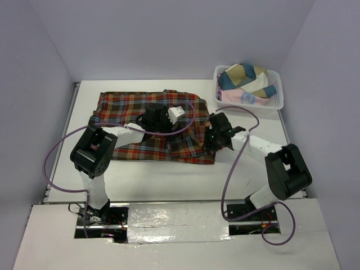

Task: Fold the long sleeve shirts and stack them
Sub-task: Fold the shirt

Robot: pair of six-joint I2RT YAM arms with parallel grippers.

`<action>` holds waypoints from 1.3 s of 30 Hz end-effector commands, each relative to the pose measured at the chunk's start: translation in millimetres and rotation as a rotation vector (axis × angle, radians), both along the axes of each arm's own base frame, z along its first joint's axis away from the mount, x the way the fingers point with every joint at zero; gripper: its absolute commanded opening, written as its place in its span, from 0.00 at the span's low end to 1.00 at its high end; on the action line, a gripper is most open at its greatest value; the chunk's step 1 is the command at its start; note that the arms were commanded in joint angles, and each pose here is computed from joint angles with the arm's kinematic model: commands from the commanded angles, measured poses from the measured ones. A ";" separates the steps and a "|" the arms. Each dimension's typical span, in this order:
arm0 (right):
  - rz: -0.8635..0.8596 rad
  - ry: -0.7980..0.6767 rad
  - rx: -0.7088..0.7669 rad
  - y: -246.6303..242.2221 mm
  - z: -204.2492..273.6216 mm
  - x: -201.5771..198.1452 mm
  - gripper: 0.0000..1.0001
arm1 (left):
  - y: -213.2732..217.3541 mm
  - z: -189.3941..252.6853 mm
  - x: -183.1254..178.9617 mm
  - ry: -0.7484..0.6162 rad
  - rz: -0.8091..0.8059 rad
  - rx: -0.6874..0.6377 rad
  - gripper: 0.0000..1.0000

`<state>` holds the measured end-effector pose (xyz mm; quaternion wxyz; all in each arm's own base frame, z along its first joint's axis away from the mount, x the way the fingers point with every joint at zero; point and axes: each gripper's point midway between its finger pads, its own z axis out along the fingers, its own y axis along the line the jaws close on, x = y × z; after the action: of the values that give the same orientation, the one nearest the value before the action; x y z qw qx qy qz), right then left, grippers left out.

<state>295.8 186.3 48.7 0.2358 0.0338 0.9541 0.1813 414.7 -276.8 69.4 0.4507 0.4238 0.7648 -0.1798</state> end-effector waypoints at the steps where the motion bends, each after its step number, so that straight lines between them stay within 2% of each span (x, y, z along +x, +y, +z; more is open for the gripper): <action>1: -0.059 -0.066 0.005 -9.7 19.2 -3.1 0.00 | -8.7 -3.8 1.7 -0.046 -0.042 0.002 0.95; 5: -0.081 -0.013 -0.019 -17.8 2.5 -16.5 0.00 | -12.4 -6.5 1.0 -0.051 -0.043 0.006 0.98; 10: -0.097 -0.004 -0.020 -17.8 4.0 -15.2 0.00 | -17.4 7.6 6.3 -0.085 -0.047 0.003 0.99; 12: -0.086 0.011 -0.015 -15.7 3.0 -16.1 0.24 | -16.4 15.8 10.4 -0.104 -0.043 0.015 0.99; 13: -0.075 0.019 -0.014 -13.8 0.6 -16.7 0.39 | -15.8 17.7 11.3 -0.110 -0.040 0.023 0.99; 20: -0.073 -0.054 -0.040 -18.7 23.1 -5.7 0.63 | 5.8 52.6 24.6 -0.178 0.036 0.133 0.99; 26: -0.144 -0.070 -0.036 -33.5 38.3 -11.5 0.79 | 31.5 96.3 6.5 -0.180 0.059 0.184 0.99; 27: -0.178 -0.040 -0.024 -39.1 32.1 -16.5 0.80 | 42.2 112.2 1.0 -0.201 0.064 0.184 0.99; 31: -0.202 0.026 0.040 -40.6 19.2 -32.1 0.80 | 98.8 123.1 -28.8 -0.169 0.012 0.269 0.97; 33: -0.198 0.065 0.049 -39.7 8.8 -40.8 0.81 | 139.1 104.9 -64.4 -0.099 -0.104 0.397 0.93; 34: -0.205 0.072 0.063 -38.0 5.8 -40.3 0.81 | 174.0 94.5 -73.1 -0.056 -0.094 0.438 0.90; 35: -0.208 0.084 0.070 -37.4 1.9 -42.3 0.81 | 198.4 82.6 -89.6 -0.044 -0.169 0.530 0.89; 36: -0.204 0.113 0.082 -35.3 -5.0 -48.5 0.81 | 240.1 66.9 -107.0 -0.006 -0.126 0.578 0.88; 37: -0.206 0.106 0.099 -32.9 -5.3 -46.2 0.81 | 260.6 57.4 -117.8 0.006 -0.129 0.617 0.89; 38: -0.214 0.117 0.111 -31.8 -8.1 -47.6 0.81 | 283.1 32.8 -135.7 0.022 -0.205 0.715 0.89; 39: -0.215 0.130 0.114 -31.4 -12.7 -50.7 0.81 | 305.7 29.3 -142.1 0.013 -0.186 0.782 0.90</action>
<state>242.2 145.3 36.9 0.1916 0.1454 0.9547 0.1754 345.0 -15.0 167.9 0.3796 0.5222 0.7575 0.0966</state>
